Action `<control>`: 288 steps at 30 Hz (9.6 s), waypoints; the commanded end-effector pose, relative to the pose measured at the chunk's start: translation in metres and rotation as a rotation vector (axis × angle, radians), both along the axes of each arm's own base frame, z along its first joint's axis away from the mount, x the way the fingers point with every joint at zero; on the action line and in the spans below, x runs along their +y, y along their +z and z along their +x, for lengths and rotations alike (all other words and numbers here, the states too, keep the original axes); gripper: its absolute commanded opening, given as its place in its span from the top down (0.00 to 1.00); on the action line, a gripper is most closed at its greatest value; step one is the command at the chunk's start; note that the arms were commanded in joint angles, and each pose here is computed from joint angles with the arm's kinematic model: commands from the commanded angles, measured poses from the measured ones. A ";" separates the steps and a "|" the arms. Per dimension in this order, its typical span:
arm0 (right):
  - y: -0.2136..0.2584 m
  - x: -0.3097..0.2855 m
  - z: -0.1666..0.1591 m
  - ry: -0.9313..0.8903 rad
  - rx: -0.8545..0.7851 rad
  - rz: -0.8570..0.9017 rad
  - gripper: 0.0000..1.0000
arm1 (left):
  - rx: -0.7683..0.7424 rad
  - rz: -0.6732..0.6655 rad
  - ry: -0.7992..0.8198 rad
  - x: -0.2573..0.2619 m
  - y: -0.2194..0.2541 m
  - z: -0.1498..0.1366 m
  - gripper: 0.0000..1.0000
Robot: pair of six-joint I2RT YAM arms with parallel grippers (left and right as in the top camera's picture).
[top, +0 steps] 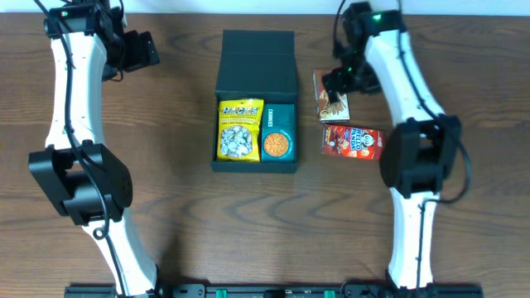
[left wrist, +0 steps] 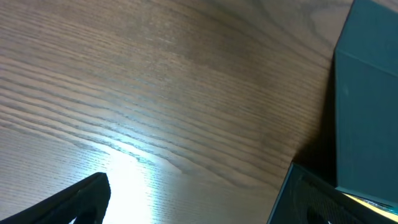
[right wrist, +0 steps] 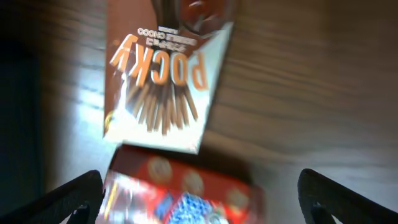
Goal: Pack container
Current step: 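Grasp the brown Pocky box with the right gripper and lift it, then carry the Pocky box with the right gripper and lower it into the box, then release the Pocky box and raise the right gripper away, then lower the right gripper onto the red biscuit box and grasp it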
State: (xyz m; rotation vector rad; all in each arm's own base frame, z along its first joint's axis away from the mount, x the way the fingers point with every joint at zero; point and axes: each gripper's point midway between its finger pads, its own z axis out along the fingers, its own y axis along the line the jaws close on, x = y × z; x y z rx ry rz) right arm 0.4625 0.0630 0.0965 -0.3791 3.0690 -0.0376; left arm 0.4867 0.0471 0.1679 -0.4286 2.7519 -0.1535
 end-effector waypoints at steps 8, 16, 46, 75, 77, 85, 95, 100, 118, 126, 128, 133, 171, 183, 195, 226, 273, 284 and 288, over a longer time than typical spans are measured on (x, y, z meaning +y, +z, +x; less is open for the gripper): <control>0.021 -0.027 -0.036 -0.002 -0.111 0.079 0.01 | 0.011 0.007 -0.011 0.002 -0.003 -0.002 0.04; -0.029 0.016 -0.001 -0.008 -0.192 0.004 0.01 | 0.008 0.004 -0.029 -0.007 -0.003 -0.001 0.05; -0.054 0.038 0.052 0.019 -0.307 0.009 0.01 | 0.010 0.005 -0.037 -0.010 -0.003 -0.001 0.05; -0.098 0.023 0.036 0.055 -0.169 0.065 0.20 | 0.006 0.005 -0.037 -0.010 -0.003 0.000 0.05; -0.098 0.024 0.036 0.048 -0.169 0.069 0.22 | 0.007 0.005 -0.037 -0.010 -0.003 0.000 0.05; -0.061 0.038 0.052 -0.017 -0.206 0.154 0.31 | 0.006 0.005 -0.037 -0.010 -0.003 0.000 0.05; 0.058 0.085 0.074 -0.003 -0.370 0.221 0.31 | 0.007 0.005 -0.037 -0.010 -0.003 0.000 0.05; 0.071 0.137 0.045 -0.044 -0.312 0.280 0.32 | 0.007 0.006 -0.037 -0.010 -0.003 0.000 0.05; 0.016 0.252 -0.066 -0.299 -0.127 0.163 0.40 | 0.001 0.062 -0.011 0.002 -0.002 0.002 0.05; -0.017 0.266 -0.084 -0.316 -0.092 0.140 0.39 | 0.003 0.047 0.015 0.004 -0.002 0.001 0.05; -0.019 0.270 -0.086 -0.307 -0.096 0.146 0.32 | 0.003 0.042 0.014 0.003 -0.003 0.001 0.05; -0.021 0.275 -0.086 -0.294 -0.105 0.154 0.19 | 0.017 0.041 0.014 0.002 -0.004 -0.002 0.05; 0.014 0.282 -0.109 0.325 0.273 1.054 0.99 | 0.017 0.041 0.013 0.002 -0.004 -0.002 0.05; -0.009 0.285 -0.098 0.274 0.238 1.067 0.99 | 0.018 0.041 0.013 0.002 -0.004 -0.002 0.05; 0.069 0.241 -0.050 0.280 0.068 1.097 0.98 | 0.018 0.043 0.011 0.002 -0.004 -0.002 0.04; 0.052 0.034 -0.027 0.295 -0.072 -0.040 0.01 | 0.027 0.041 0.011 0.002 -0.004 -0.005 0.05; -0.077 0.024 -0.099 1.045 0.187 0.179 0.01 | 0.022 0.044 0.013 0.002 -0.004 -0.003 0.04; -0.078 0.032 -0.109 1.061 0.216 0.200 0.01 | 0.019 0.044 0.013 0.002 -0.004 -0.003 0.05; -0.083 0.033 -0.107 1.063 0.200 0.194 0.01 | 0.014 0.045 0.013 0.002 -0.003 -0.002 0.05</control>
